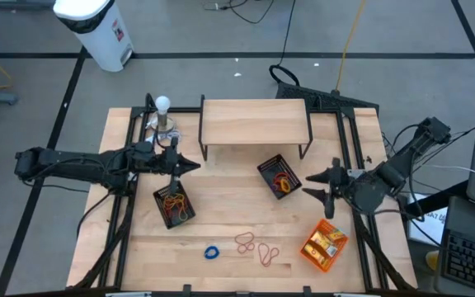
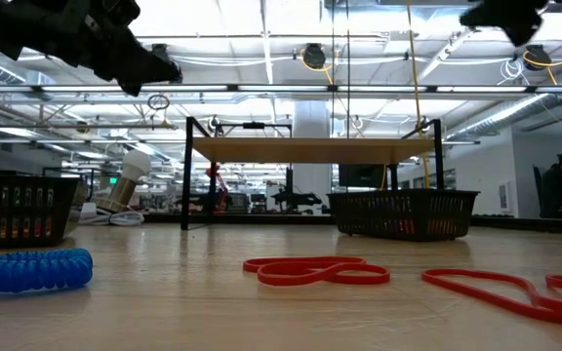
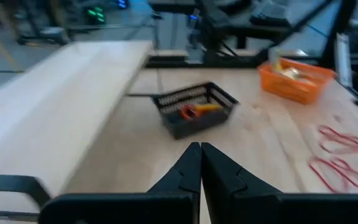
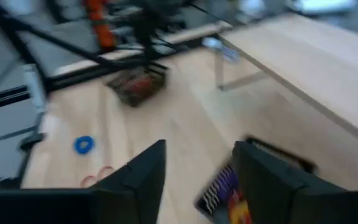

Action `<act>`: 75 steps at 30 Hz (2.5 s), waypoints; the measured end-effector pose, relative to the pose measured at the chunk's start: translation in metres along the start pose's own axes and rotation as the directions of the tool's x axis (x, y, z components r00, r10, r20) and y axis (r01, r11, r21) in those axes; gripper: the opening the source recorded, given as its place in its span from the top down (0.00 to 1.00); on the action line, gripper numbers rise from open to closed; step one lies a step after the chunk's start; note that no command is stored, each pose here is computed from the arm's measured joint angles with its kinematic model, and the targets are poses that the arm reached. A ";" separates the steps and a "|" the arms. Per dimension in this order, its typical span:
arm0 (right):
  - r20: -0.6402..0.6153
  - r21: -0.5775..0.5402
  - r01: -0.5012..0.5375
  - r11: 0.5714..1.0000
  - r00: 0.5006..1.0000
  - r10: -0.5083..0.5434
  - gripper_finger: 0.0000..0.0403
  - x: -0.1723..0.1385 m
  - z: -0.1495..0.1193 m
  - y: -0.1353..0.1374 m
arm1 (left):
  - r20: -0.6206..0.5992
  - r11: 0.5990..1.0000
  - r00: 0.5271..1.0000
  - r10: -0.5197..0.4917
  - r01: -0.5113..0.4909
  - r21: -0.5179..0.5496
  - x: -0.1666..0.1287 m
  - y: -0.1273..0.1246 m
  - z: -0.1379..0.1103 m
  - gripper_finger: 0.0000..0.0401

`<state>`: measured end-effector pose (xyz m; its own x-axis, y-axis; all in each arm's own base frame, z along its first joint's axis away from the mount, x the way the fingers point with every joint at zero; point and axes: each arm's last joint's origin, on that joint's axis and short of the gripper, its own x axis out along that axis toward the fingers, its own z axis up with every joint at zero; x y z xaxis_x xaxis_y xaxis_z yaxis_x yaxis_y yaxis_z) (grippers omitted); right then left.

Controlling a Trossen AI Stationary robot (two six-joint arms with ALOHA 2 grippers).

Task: Pick & Place Office Desk Supplies
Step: Put the red rubber band into the left black bin

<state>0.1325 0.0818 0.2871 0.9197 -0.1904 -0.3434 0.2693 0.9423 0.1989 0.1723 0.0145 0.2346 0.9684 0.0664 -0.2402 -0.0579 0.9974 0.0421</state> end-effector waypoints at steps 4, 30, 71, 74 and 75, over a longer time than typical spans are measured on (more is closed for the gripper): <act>0.105 -0.090 -0.113 0.990 0.987 0.122 0.80 0.002 0.005 -0.007 | 0.033 1.000 0.999 0.026 -0.027 0.009 -0.006 0.001 0.004 0.98; 0.566 -0.146 -0.199 0.969 0.786 0.247 1.00 0.021 -0.071 -0.068 | 0.153 0.990 0.987 0.057 -0.036 -0.135 -0.035 0.015 -0.015 0.98; 0.419 -0.040 0.005 0.999 0.908 0.012 0.99 0.058 -0.081 -0.094 | -0.058 0.959 0.979 -0.194 0.177 -0.219 0.008 -0.015 -0.020 0.98; 0.408 -0.045 0.009 0.999 0.913 0.011 0.99 0.060 -0.083 -0.094 | -0.058 0.960 0.982 -0.182 0.164 -0.227 0.010 -0.021 -0.013 0.98; 0.407 -0.045 0.008 0.999 0.914 0.011 0.99 0.060 -0.083 -0.094 | -0.062 0.960 0.982 -0.176 0.157 -0.231 0.010 -0.022 -0.012 0.98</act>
<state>0.1390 0.0047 0.1716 0.9593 -0.2756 0.0618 0.2636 0.9521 0.1548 0.1807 -0.0063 0.2196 0.9466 -0.1085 -0.3037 0.0406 0.9743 -0.2214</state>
